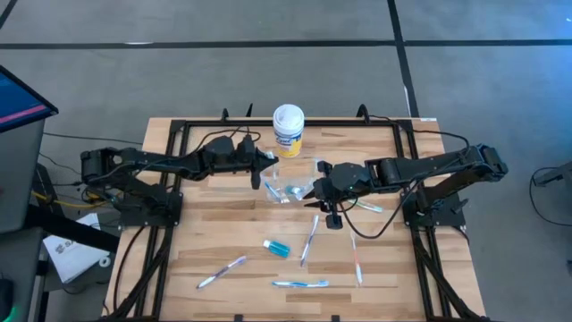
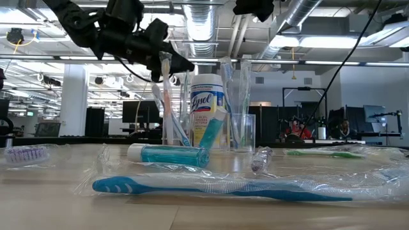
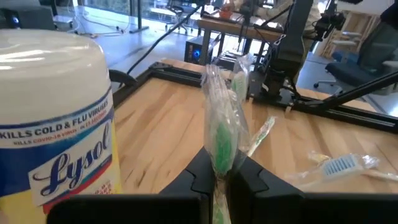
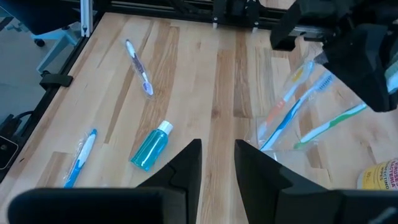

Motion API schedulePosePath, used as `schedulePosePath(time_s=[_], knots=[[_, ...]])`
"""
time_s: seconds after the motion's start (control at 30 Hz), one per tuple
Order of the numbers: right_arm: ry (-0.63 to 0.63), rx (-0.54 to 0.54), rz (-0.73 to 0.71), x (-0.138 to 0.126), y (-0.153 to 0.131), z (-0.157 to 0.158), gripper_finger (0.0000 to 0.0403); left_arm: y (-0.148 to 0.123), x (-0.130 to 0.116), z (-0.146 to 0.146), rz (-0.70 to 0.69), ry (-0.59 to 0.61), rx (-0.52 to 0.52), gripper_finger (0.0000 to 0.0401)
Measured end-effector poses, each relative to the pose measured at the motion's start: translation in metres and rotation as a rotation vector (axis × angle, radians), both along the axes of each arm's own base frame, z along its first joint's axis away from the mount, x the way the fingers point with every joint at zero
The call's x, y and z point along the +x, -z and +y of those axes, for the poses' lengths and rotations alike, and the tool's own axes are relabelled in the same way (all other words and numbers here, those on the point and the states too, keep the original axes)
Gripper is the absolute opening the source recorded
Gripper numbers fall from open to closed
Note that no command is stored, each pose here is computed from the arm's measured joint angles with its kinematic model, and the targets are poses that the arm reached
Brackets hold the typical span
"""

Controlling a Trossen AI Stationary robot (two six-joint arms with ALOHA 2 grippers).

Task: Pick & Place toothbrushing station
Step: Put the bottom green toothbrush into the transparent organizer

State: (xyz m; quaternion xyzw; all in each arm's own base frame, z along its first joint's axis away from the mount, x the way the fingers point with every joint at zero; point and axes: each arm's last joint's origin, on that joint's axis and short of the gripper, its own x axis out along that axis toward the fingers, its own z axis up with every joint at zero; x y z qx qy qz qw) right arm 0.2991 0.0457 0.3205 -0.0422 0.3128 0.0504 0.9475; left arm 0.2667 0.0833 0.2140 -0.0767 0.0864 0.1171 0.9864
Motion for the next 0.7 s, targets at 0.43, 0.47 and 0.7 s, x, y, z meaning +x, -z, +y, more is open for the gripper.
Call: schedulePosePath(time_s=[0.43, 0.47, 0.7], knots=[[0.001, -0.002, 0.014, -0.001, 0.001, 0.0, 0.0085, -0.026, -0.009, -0.007, -0.126, 0.088, 0.001, 0.0009], [0.001, -0.002, 0.013, -0.001, 0.001, 0.0, 0.0085, -0.027, -0.01, -0.007, -0.127, 0.096, 0.0, 0.0009], [0.001, -0.002, 0.011, -0.001, 0.001, 0.0, 0.0085, -0.019, -0.008, -0.01, -0.071, 0.135, -0.021, 0.0009]])
